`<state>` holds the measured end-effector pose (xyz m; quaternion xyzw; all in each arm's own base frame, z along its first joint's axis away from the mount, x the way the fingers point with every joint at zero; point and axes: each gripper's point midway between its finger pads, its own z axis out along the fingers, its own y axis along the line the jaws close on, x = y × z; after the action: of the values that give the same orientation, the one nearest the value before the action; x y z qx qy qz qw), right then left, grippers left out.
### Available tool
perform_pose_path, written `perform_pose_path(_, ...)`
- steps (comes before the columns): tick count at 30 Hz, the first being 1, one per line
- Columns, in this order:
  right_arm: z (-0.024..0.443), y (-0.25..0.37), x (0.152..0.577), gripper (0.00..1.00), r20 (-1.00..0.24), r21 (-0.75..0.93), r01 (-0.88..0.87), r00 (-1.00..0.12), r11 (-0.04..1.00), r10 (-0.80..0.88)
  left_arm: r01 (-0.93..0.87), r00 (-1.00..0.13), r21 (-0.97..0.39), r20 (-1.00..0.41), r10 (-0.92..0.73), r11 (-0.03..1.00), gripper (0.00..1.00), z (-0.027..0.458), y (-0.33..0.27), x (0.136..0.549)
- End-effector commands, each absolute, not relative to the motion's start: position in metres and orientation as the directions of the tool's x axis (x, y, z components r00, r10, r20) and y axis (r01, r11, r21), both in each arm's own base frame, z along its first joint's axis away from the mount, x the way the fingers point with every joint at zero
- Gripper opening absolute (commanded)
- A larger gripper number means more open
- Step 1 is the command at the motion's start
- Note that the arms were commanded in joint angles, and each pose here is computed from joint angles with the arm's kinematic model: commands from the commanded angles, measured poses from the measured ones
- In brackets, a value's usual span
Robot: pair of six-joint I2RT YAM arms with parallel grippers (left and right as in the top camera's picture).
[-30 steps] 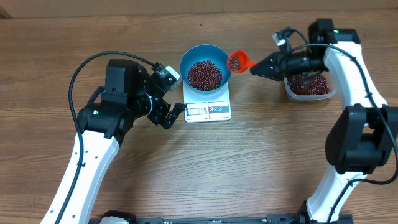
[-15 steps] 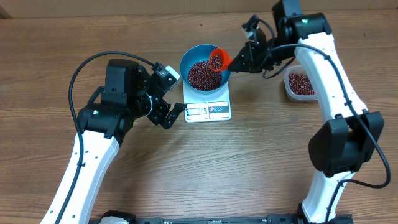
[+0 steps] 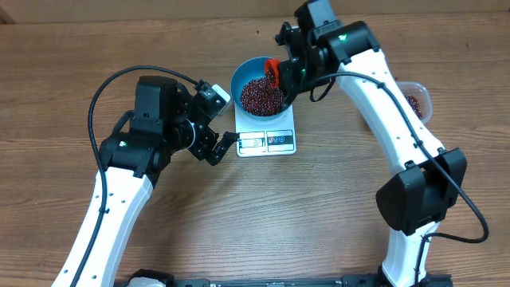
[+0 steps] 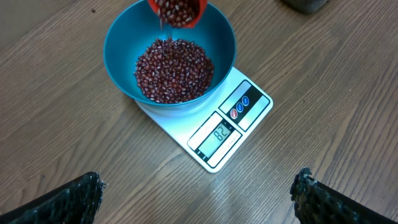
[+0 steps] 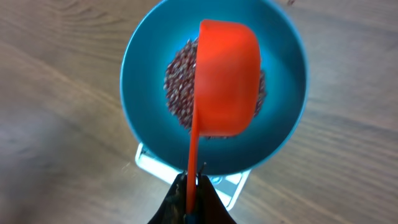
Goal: Scoop item into bowl and weigh 150g on scale
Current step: 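Tip the scoop with the right gripper to pour beans into the bowl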
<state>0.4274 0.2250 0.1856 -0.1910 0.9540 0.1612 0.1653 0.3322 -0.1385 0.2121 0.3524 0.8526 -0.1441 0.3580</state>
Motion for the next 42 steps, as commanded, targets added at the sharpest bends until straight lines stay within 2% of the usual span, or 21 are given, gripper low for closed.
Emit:
perform_pose_path(1,0.1975,0.2216,0.4450,0.04,-0.446,0.138,-0.404,-0.841,0.904,-0.307,0.695,-0.502,0.001,-0.714,0.487,0.719,0.99,0.2132,-0.1359,0.3342)
perform_pose_path(20,0.2020,0.2258,0.4530,0.04,-0.483,0.123,-0.409,-0.821,0.904,-0.305,0.695,-0.503,0.001,-0.714,0.487,0.719,1.00,0.2132,-0.1359,0.3342)
perform_pose_path(42,0.1982,0.2224,0.4471,0.04,-0.469,-0.042,-0.663,-0.648,0.748,-0.600,0.695,-0.503,0.001,-0.714,0.487,0.719,1.00,0.2130,-0.1359,0.3341)
